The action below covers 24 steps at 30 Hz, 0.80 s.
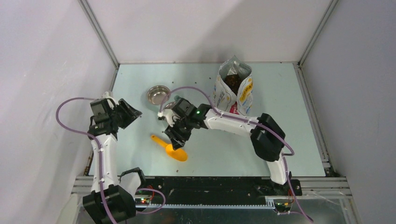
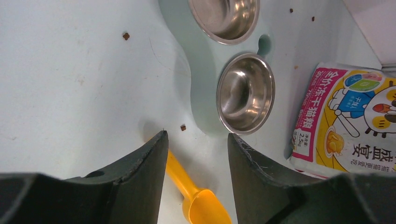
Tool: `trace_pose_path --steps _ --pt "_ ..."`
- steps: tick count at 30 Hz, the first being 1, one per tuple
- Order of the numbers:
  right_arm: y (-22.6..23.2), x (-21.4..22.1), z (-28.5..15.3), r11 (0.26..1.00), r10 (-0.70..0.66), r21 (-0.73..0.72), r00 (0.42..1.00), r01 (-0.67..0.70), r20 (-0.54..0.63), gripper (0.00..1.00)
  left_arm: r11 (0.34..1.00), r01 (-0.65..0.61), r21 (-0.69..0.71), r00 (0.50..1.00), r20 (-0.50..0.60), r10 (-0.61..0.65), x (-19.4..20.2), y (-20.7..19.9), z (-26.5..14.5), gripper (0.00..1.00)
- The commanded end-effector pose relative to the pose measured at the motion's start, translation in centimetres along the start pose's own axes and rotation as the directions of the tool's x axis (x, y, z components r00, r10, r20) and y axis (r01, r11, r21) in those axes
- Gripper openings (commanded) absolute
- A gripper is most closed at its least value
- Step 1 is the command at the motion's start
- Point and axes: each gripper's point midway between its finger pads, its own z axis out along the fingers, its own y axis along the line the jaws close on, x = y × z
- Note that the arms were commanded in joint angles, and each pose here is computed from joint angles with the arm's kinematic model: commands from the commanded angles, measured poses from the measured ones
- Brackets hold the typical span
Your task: Serve the pet food
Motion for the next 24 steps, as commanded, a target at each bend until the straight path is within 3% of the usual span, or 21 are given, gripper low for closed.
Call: trace_pose_path --steps 1,10,12,15,16,18,24 --pt "-2.2 -0.2 3.2 0.995 0.074 0.070 0.997 -0.074 0.003 0.52 0.999 -0.020 0.047 0.998 0.058 0.018 -0.9 -1.0 -1.3 0.55" --pt "-3.0 1.3 7.0 0.993 0.085 0.087 0.994 -0.079 -0.075 0.47 0.998 -0.021 0.061 0.996 0.086 0.016 -1.6 -1.4 -2.1 0.54" --pt "-3.1 1.5 7.4 0.994 0.083 0.084 0.993 -0.075 -0.084 0.40 0.998 -0.027 0.061 0.995 0.095 0.021 -1.8 -1.5 -2.3 0.54" --pt "-3.4 1.1 7.1 0.995 0.068 0.084 0.995 -0.062 -0.077 0.16 0.997 -0.038 0.072 0.994 0.101 0.030 -2.0 -1.7 -2.3 0.54" --pt "-3.6 0.7 6.7 0.995 0.061 0.086 0.996 -0.055 -0.065 0.06 0.996 -0.040 0.074 0.994 0.102 0.032 -2.0 -1.7 -2.2 0.54" --pt "-4.0 -0.3 5.4 0.995 0.049 0.091 0.998 -0.046 -0.030 0.00 0.997 -0.034 0.066 0.994 0.109 0.026 -2.3 -1.4 -1.8 0.52" --pt "-5.5 -5.7 -2.3 0.985 -0.082 0.164 0.985 0.057 0.151 0.00 0.994 -0.090 0.068 0.969 0.235 0.072 -6.5 -2.6 -2.0 0.57"
